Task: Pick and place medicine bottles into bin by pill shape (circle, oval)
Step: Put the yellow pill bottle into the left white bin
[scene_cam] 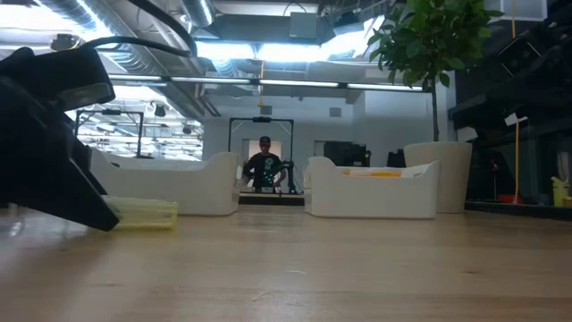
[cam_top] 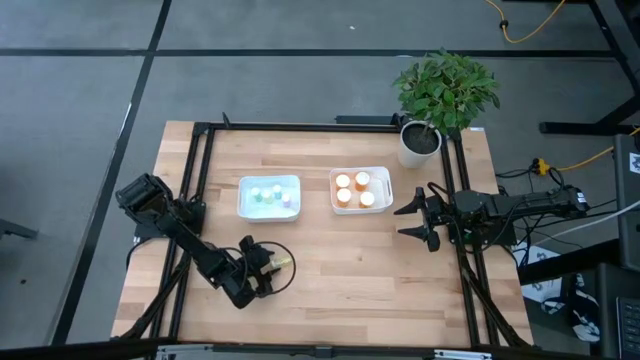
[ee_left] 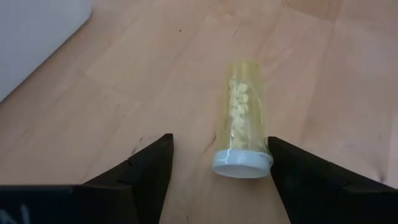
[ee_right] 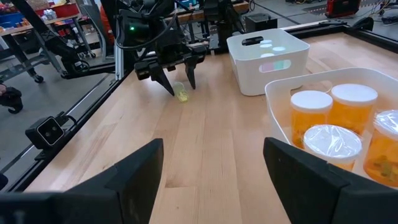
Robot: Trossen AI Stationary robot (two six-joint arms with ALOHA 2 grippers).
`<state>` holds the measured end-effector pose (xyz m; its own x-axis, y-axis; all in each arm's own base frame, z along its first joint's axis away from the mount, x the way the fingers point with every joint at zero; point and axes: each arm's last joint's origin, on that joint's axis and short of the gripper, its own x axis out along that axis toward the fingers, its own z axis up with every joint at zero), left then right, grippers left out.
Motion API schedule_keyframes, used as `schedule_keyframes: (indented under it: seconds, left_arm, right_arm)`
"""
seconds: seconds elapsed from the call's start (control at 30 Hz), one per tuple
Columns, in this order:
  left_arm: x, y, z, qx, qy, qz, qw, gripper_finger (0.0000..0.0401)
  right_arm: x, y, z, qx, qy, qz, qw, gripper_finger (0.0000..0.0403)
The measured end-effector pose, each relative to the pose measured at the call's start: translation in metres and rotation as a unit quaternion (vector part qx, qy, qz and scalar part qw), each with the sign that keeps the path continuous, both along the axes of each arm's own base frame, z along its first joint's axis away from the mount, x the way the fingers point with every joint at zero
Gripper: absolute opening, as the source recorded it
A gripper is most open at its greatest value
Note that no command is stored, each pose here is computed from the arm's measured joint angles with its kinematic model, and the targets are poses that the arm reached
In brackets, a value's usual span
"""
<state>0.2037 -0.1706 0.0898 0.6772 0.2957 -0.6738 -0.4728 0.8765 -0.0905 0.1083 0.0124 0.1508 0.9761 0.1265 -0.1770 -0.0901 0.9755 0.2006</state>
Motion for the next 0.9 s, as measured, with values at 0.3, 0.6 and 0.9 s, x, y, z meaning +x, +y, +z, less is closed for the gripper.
schedule_keyframes:
  seconds: [0.3, 0.6, 0.9]
  left_arm:
    - [-0.001, -0.002, 0.0, -0.01, 0.001, 0.001, 1.0, 0.0248]
    - [-0.001, -0.002, 0.0, -0.006, -0.006, 0.008, 1.0, 0.0206]
    - [0.007, -0.005, 0.015, -0.041, -0.003, 0.007, 0.999, 0.0151]
  right_arm:
    - [0.0, 0.0, 0.0, 0.0, 0.0, 0.0, 1.0, 0.0279]
    - [0.0, 0.0, 0.0, 0.0, 0.0, 0.0, 1.0, 0.0279]
    - [0.0, 0.0, 0.0, 0.0, 0.0, 0.0, 1.0, 0.0279]
